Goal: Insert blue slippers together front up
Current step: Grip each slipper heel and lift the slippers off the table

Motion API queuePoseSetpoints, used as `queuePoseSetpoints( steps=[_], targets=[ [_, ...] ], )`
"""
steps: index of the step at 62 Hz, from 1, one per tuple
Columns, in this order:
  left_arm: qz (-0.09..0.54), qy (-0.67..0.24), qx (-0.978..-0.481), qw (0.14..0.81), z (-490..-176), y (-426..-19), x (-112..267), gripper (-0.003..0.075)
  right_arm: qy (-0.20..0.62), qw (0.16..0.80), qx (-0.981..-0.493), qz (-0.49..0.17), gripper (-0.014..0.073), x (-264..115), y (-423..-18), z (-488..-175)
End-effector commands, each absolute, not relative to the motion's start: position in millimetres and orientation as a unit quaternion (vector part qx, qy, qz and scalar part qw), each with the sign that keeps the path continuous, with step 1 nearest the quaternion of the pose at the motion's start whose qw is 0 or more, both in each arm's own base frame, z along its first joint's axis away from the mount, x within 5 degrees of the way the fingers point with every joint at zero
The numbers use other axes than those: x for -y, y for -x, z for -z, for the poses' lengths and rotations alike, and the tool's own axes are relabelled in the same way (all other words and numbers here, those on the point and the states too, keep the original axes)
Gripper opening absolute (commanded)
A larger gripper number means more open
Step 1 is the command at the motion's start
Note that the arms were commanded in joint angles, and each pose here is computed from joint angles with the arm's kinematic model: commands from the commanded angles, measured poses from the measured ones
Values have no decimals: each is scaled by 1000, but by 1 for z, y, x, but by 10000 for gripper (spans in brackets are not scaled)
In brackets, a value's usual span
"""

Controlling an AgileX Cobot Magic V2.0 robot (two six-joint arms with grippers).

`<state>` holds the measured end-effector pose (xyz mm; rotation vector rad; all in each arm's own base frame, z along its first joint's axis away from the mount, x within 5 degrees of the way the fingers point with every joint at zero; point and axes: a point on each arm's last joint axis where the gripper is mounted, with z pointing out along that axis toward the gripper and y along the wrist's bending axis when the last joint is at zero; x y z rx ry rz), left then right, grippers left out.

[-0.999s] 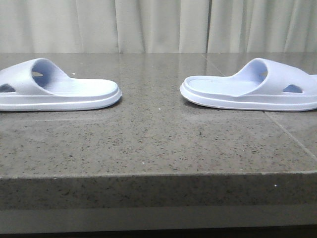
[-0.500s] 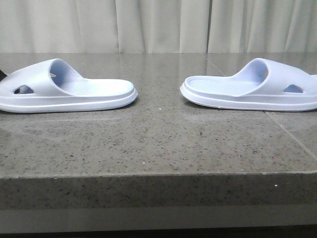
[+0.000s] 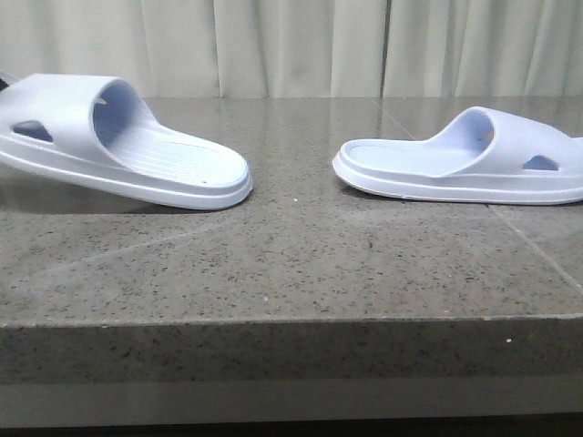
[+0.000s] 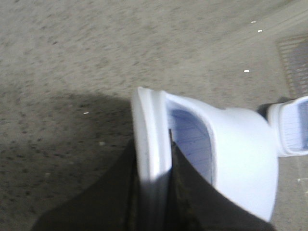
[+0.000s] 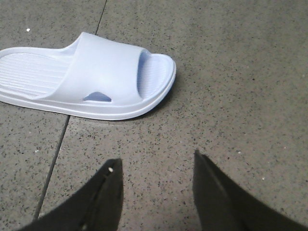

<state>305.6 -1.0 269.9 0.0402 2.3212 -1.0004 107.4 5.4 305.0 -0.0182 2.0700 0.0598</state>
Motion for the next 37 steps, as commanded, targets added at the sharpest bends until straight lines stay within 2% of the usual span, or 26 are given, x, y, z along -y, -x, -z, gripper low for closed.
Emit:
queuePoseSetpoints(
  steps=[1,12,26,37],
  targets=[
    [399,-32,-850,343,-299,-291,10,-20,-5,556,-831,-28,373,-4,-112,-322],
    [411,-17,-839,357,-301,-281,13,-20,-57,538,-841,-25,373,4,-128,-331],
    [414,-20,-838,355,-301,-280,13,-20,-160,429,-889,-10,373,36,-175,-336],
    [412,-24,-838,356,-301,-280,13,-20,-196,363,-910,-45,373,61,-211,-331]
  ],
)
